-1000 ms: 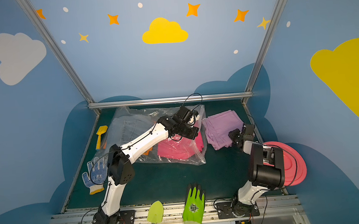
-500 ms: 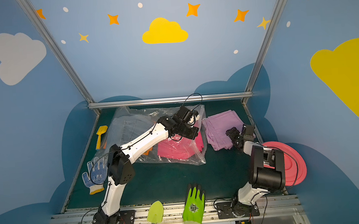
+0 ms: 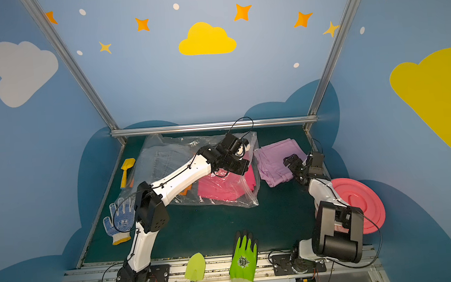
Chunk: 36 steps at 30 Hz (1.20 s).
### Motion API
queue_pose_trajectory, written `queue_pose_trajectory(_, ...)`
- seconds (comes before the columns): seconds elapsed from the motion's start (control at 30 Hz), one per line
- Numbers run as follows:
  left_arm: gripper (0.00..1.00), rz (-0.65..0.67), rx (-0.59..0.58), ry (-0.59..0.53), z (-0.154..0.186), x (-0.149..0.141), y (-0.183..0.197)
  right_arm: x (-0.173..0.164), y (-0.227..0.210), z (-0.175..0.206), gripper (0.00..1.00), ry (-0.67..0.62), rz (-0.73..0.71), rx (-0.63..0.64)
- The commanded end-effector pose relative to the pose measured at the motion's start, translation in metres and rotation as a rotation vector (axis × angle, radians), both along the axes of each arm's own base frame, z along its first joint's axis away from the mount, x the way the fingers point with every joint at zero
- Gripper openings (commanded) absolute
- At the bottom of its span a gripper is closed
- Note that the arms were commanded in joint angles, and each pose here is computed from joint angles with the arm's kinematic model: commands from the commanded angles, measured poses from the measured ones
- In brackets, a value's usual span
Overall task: Take the trousers out of the vacuum bag
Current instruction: Place the trousers at the center of the board.
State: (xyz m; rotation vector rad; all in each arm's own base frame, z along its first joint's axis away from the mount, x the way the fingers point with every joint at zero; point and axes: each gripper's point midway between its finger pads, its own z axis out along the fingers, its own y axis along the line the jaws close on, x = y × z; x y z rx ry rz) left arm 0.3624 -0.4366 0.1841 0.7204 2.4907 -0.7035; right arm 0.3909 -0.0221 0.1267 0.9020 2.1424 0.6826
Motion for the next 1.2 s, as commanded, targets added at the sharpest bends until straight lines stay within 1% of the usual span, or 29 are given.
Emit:
queue_pose_trajectory(0.0, 0.05, -0.002, -0.016, -0.029, 0.018, 0.002, 0.003, 0.002, 0.011, 0.024, 0.96, -0.041, 0.049, 0.008)
queue_pose_trajectory(0.23, 0.05, -0.003, -0.017, -0.03, 0.019, 0.002, 0.003, -0.001, 0.014, 0.04, 0.96, -0.074, 0.057, -0.009)
queue_pose_trajectory(0.53, 0.05, -0.001, -0.021, -0.032, 0.021, 0.002, 0.004, 0.006, 0.027, 0.034, 0.95, -0.079, 0.122, 0.019)
queue_pose_trajectory(0.7, 0.05, -0.003, -0.025, -0.037, 0.025, 0.001, 0.004, 0.017, 0.056, 0.023, 0.93, -0.075, 0.257, 0.072)
queue_pose_trajectory(0.83, 0.05, -0.006, -0.028, -0.044, 0.03, 0.001, 0.004, 0.024, 0.094, 0.011, 0.92, -0.066, 0.402, 0.099)
queue_pose_trajectory(0.97, 0.05, -0.014, -0.022, -0.051, 0.032, -0.001, 0.006, 0.028, 0.133, 0.0, 0.88, -0.062, 0.534, 0.14)
queue_pose_trajectory(1.07, 0.05, -0.017, -0.019, -0.056, 0.033, -0.003, 0.007, 0.03, 0.155, -0.009, 0.85, -0.051, 0.601, 0.15)
queue_pose_trajectory(1.17, 0.05, -0.023, -0.021, -0.064, 0.036, -0.004, 0.007, 0.033, 0.167, -0.017, 0.81, -0.038, 0.634, 0.141)
